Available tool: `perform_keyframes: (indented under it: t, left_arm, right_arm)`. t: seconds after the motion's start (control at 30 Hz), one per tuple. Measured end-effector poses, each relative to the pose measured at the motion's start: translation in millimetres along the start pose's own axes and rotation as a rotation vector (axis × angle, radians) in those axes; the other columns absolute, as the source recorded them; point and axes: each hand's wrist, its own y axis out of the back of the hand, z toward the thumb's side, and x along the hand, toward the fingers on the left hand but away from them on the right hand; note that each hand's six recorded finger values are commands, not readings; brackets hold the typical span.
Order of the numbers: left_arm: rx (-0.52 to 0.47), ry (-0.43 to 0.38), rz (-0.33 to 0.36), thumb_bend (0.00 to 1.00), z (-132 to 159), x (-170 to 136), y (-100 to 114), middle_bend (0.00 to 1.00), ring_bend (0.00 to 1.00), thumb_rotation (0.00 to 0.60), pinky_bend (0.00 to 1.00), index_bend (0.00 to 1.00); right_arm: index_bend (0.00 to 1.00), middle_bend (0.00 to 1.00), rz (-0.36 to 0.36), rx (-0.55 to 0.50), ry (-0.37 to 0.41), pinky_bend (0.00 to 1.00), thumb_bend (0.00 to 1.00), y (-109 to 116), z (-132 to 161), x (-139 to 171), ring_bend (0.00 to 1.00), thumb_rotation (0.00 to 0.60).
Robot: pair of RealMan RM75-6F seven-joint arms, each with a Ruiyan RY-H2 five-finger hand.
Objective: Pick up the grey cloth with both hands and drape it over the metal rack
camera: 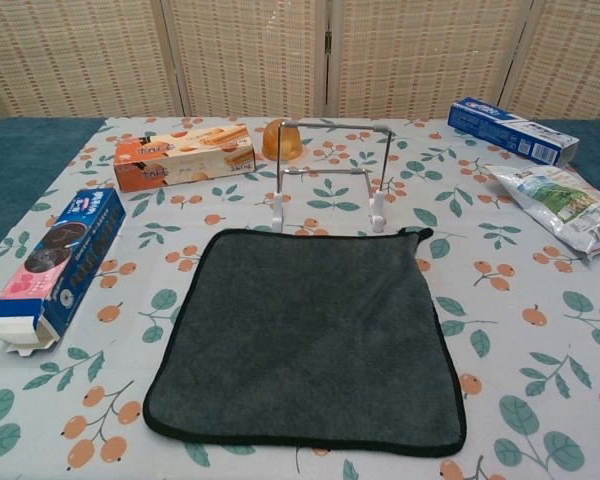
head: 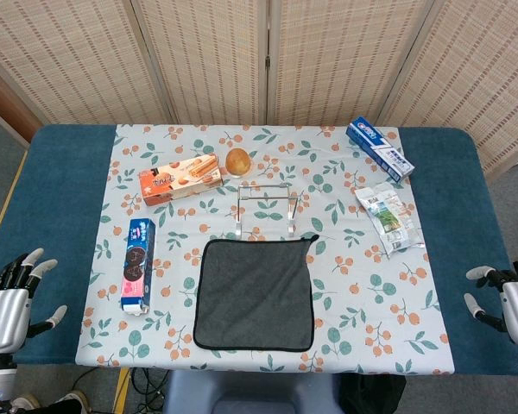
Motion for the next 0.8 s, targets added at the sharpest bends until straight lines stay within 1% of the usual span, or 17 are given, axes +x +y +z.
perform_keyframes:
  t: [0.53,0.67,0.8]
  left_arm:
    - [-0.005,-0.019,0.001,0.2,1.4,2.6,2.2,0.11,0.08,0.6,0.11,0.2]
    - [-0.001,-0.045,0.0,0.2,4.7,4.3,3.2,0.12,0.09,0.6,0.11,0.21]
    - [0.002,-0.086,0.003,0.2,9.2,6.6,4.6,0.16,0.13,0.6,0.16,0.21]
  right_arm:
    - [0.43,0.51,-0.023,0.0,0.009,0.6,0.28,6.0,2.4,-0.8,0.44,0.6]
    - [0.43,0.51,-0.035,0.0,0.016,0.6,0.28,8.7,3.8,-1.5,0.44,0.6]
    - [0.43,0.51,-0.043,0.002,0.026,0.6,0.29,10.4,6.0,-2.0,0.44,0.6]
